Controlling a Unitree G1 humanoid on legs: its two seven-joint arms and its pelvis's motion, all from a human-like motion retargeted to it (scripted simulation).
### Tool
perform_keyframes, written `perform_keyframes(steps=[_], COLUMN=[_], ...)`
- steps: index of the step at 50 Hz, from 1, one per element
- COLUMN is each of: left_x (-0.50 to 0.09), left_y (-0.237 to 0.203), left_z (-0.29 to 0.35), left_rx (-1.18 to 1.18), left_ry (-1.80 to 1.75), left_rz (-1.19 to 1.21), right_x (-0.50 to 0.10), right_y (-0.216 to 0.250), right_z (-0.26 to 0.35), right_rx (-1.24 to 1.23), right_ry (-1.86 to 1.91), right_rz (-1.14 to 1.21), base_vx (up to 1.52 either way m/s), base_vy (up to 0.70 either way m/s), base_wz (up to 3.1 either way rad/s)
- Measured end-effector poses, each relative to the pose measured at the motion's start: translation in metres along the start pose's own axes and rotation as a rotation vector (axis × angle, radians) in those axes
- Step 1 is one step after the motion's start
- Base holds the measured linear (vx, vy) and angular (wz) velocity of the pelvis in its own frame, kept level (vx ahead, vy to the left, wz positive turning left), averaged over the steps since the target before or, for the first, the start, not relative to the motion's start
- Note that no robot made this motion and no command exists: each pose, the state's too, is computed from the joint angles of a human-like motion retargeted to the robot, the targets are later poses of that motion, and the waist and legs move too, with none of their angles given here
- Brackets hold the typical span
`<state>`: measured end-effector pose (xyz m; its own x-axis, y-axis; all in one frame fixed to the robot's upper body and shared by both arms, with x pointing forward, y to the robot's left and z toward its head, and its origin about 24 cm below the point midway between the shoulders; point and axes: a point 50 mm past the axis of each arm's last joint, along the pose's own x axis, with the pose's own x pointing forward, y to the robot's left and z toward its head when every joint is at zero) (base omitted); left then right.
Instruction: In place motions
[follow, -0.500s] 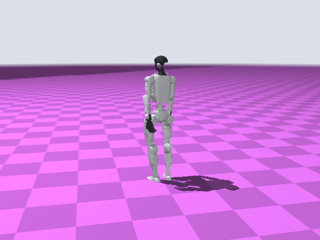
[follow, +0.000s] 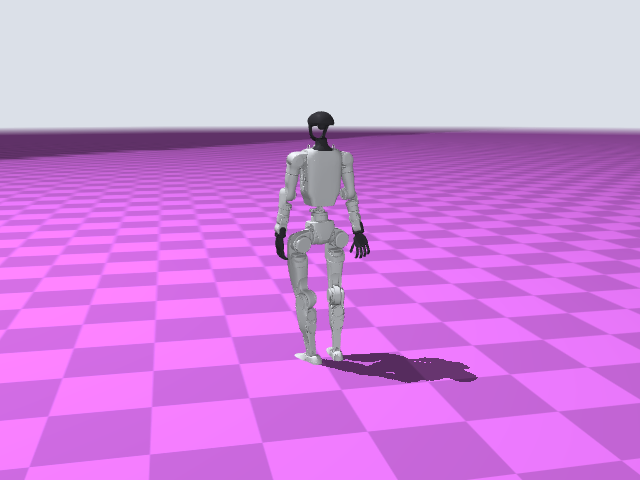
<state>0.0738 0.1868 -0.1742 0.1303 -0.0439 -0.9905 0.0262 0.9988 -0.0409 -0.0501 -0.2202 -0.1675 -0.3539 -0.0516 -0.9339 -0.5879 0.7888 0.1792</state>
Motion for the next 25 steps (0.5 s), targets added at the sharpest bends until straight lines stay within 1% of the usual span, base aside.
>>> perform_keyframes(steps=[5,10,18,25], left_x=[-0.001,-0.001,-0.002,-0.005], left_y=[0.002,0.006,0.005,-0.003], left_z=[0.012,0.006,-0.029,-0.075], left_rx=[-0.027,-0.031,-0.097,-0.227], left_ry=[-0.047,-0.025,0.076,0.188], left_rz=[0.002,0.007,0.014,0.028], right_x=[-0.001,-0.003,-0.012,-0.021], right_y=[-0.001,-0.004,-0.009,-0.013], right_z=[0.006,0.025,0.065,0.094], right_rx=[0.000,-0.030,-0.076,-0.093], right_ry=[-0.021,-0.084,-0.229,-0.343], right_rz=[0.000,-0.009,-0.025,-0.033], base_vx=[0.00,0.00,0.01,0.01], base_vy=[0.00,0.00,-0.03,-0.09], base_wz=[0.00,0.00,0.02,0.04])
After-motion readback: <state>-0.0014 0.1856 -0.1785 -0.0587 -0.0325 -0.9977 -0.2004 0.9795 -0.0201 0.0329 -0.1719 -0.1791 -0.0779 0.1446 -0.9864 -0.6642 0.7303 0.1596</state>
